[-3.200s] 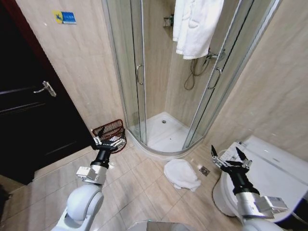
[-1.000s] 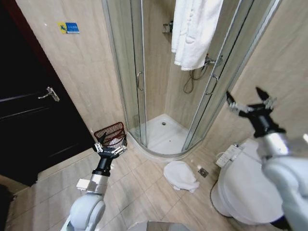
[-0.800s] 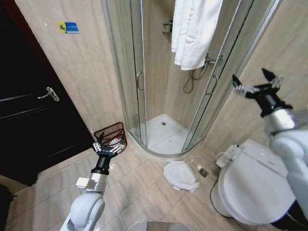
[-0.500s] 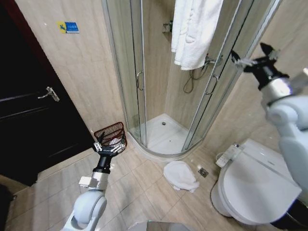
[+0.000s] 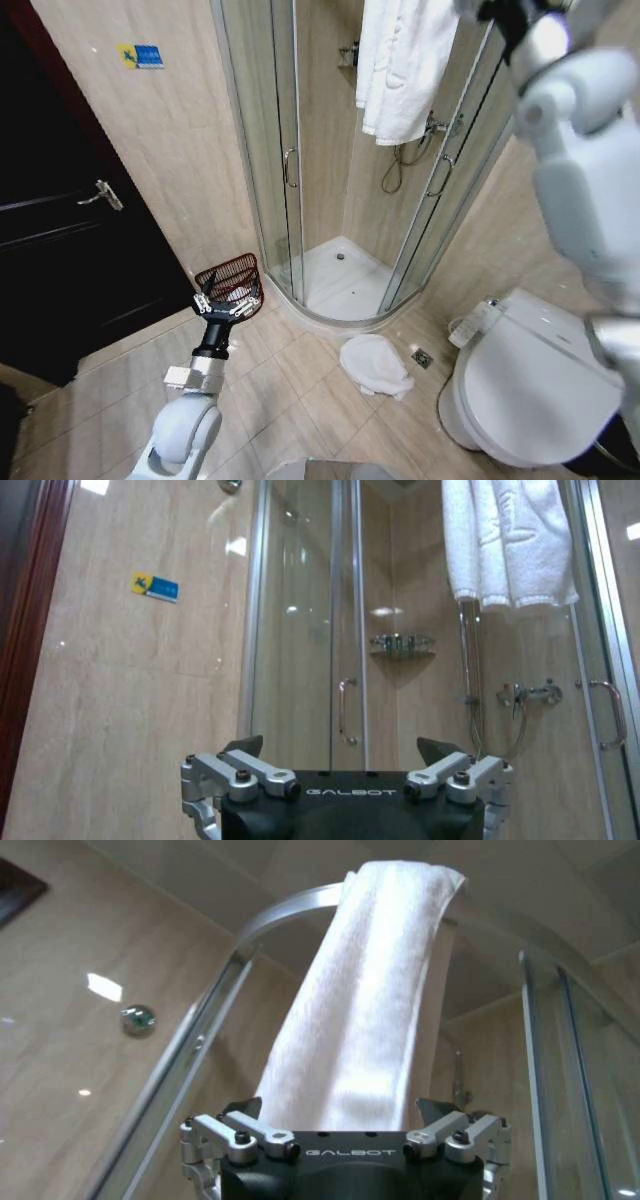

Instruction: Discard the used towel into the hamper.

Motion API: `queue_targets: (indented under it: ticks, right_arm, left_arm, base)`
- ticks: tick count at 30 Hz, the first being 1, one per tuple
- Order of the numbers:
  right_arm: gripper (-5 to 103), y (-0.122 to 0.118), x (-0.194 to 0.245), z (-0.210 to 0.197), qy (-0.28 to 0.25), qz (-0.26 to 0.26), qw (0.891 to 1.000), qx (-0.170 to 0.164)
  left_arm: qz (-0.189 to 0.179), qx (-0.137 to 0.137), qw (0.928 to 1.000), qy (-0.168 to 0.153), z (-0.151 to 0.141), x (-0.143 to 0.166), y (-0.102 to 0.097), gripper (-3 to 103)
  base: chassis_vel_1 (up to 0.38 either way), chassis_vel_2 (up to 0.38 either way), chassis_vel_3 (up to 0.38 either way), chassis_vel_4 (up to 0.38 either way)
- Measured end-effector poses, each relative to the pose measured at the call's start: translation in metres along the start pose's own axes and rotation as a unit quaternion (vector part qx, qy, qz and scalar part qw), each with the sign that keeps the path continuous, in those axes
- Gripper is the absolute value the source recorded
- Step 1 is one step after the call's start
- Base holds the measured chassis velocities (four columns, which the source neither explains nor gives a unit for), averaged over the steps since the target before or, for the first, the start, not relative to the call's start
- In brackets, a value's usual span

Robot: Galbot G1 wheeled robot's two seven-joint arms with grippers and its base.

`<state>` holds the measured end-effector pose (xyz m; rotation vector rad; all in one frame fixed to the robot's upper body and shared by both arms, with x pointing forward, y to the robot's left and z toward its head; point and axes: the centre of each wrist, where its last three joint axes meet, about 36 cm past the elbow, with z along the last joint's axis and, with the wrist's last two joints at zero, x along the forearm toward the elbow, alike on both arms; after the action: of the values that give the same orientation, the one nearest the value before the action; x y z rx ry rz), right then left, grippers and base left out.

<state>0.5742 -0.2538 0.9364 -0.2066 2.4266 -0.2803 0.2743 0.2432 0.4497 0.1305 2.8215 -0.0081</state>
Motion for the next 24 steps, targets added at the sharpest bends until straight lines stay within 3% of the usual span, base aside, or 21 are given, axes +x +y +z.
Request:
queue_targets:
  ticks: [7,14,24]
  right_arm:
    - [100,0.014,-0.059,-0.021,0.012,0.041,0.999,0.014]
    - [100,0.023,-0.075,-0.037,0.005,0.049,0.999,0.012]
    - [100,0.034,-0.087,-0.033,0.029,0.064,0.997,-0.026]
  left_arm:
    - [0.007,0.002,1.0,-0.001,0.001,-0.001,-0.003,100]
    - [0.008,0.0,1.0,-0.001,0.001,-0.001,-0.002,100]
    - [0.006,0.002,1.0,-0.006,-0.001,0.002,-0.002,100]
  base:
    - [0.0,0.0,0.0,0.0]
    - [0.0,0.0,0.0,0.0]
    - [0.0,0.0,0.0,0.0]
